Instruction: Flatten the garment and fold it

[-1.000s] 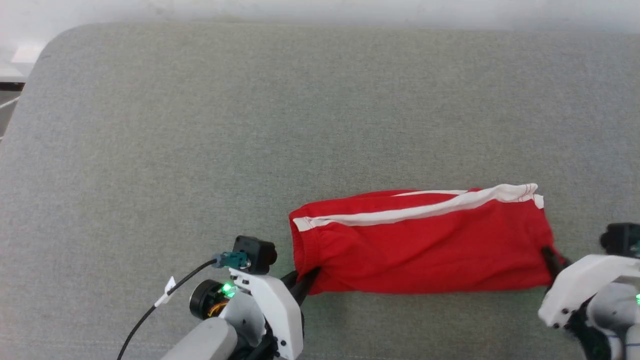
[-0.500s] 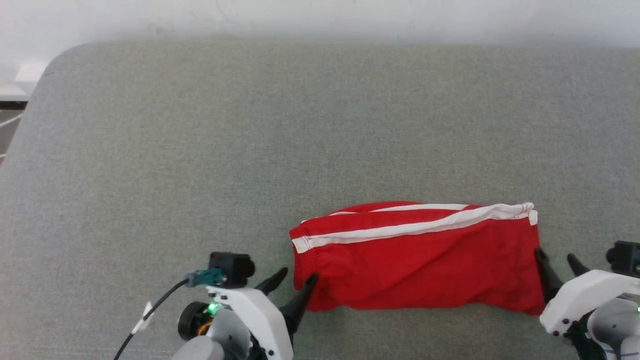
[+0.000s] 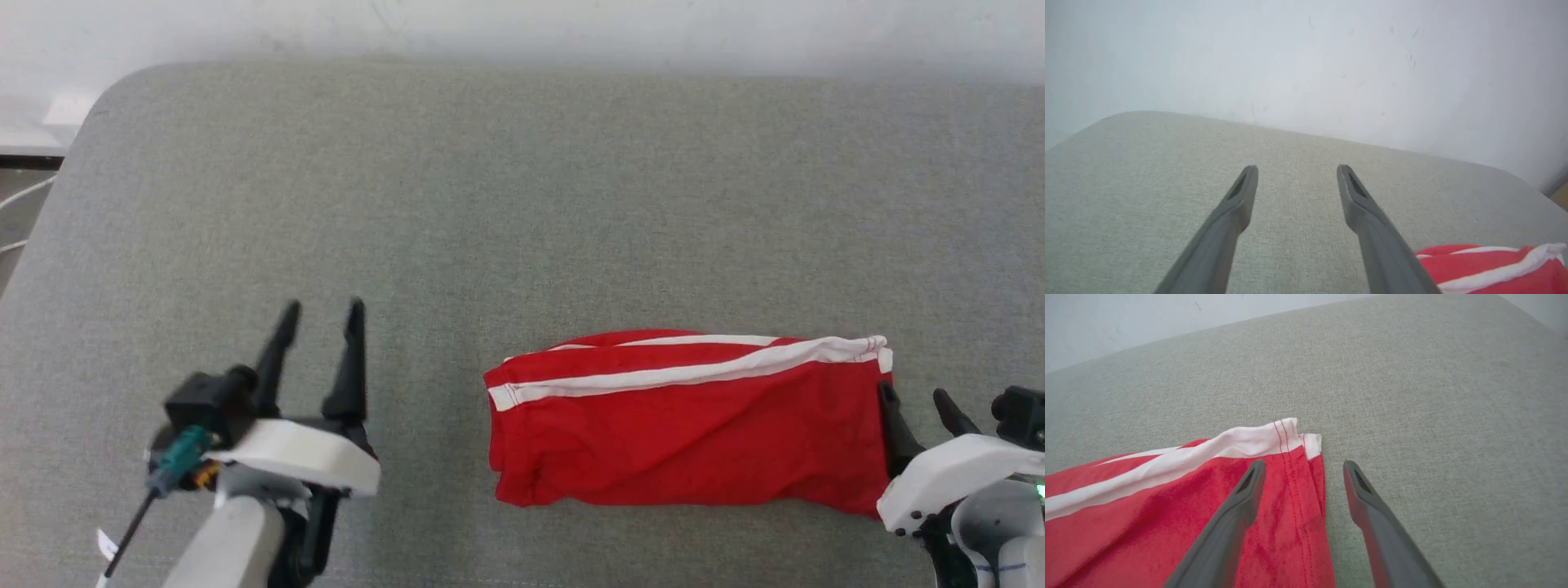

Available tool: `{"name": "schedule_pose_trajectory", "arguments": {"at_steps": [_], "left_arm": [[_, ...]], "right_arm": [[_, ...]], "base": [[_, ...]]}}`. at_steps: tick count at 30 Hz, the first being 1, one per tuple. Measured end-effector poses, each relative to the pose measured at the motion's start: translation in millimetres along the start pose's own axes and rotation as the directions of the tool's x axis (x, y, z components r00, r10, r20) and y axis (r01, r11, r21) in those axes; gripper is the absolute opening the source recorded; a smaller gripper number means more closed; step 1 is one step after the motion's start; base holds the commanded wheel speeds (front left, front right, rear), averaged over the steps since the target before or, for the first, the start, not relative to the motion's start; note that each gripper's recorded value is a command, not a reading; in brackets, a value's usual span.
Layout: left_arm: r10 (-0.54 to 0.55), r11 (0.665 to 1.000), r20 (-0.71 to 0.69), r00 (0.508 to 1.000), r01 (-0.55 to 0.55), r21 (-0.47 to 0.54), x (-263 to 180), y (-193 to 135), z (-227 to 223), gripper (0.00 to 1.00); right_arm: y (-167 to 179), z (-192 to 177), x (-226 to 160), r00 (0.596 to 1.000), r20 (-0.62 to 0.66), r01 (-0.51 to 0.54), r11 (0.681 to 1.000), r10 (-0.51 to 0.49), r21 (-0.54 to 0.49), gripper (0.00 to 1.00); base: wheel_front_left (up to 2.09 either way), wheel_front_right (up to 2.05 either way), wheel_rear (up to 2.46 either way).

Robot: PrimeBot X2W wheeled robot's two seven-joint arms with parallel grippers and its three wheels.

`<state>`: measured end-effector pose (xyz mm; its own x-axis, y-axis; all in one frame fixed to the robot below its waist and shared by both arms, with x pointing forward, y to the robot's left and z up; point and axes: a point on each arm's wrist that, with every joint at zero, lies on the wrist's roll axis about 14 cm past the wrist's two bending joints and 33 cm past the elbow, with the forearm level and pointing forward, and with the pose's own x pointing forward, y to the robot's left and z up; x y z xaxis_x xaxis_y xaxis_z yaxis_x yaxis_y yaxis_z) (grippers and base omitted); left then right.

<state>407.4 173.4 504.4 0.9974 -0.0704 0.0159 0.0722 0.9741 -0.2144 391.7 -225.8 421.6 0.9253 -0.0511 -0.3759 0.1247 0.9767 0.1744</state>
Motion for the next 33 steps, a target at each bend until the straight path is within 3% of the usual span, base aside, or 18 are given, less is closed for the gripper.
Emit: {"name": "schedule_pose_trajectory", "arguments": {"at_steps": [5,14,17,18,24,33], "left_arm": [[0.044,0.997,0.123,0.991,-0.052,0.058,10,12,30,1.0],[0.01,0.995,0.175,0.984,-0.027,0.092,14,7,39,1.0],[-0.004,0.995,0.187,0.982,-0.014,0.099,14,4,42,1.0],[-0.009,0.995,0.19,0.982,-0.01,0.102,13,3,43,1.0],[-0.015,0.996,0.207,0.978,-0.004,0.093,10,2,48,1.0],[-0.023,0.996,0.199,0.98,0.005,0.086,3,-1,46,1.0]], "right_arm": [[1,-20,11,0.994,-0.112,0.006,1.0,-0.005,0.006,1.0],[2,-50,20,0.942,-0.334,0.015,0.999,-0.004,0.03,1.0],[8,-50,19,0.933,-0.36,-0.004,0.999,0.023,0.052,0.04],[10,-49,19,0.933,-0.36,-0.011,0.998,0.031,0.056,0.0],[6,-26,18,0.963,-0.271,-0.004,1.0,0.01,0.021,0.0],[-46,2,-1,0.969,-0.187,0.141,0.983,-0.162,-0.122,0.0]], "base": [[0.0,0.0,0.0],[0.0,0.0,0.0],[0.0,0.0,0.0],[0.0,0.0,0.0],[0.0,0.0,0.0],[0.0,0.0,0.0]]}}
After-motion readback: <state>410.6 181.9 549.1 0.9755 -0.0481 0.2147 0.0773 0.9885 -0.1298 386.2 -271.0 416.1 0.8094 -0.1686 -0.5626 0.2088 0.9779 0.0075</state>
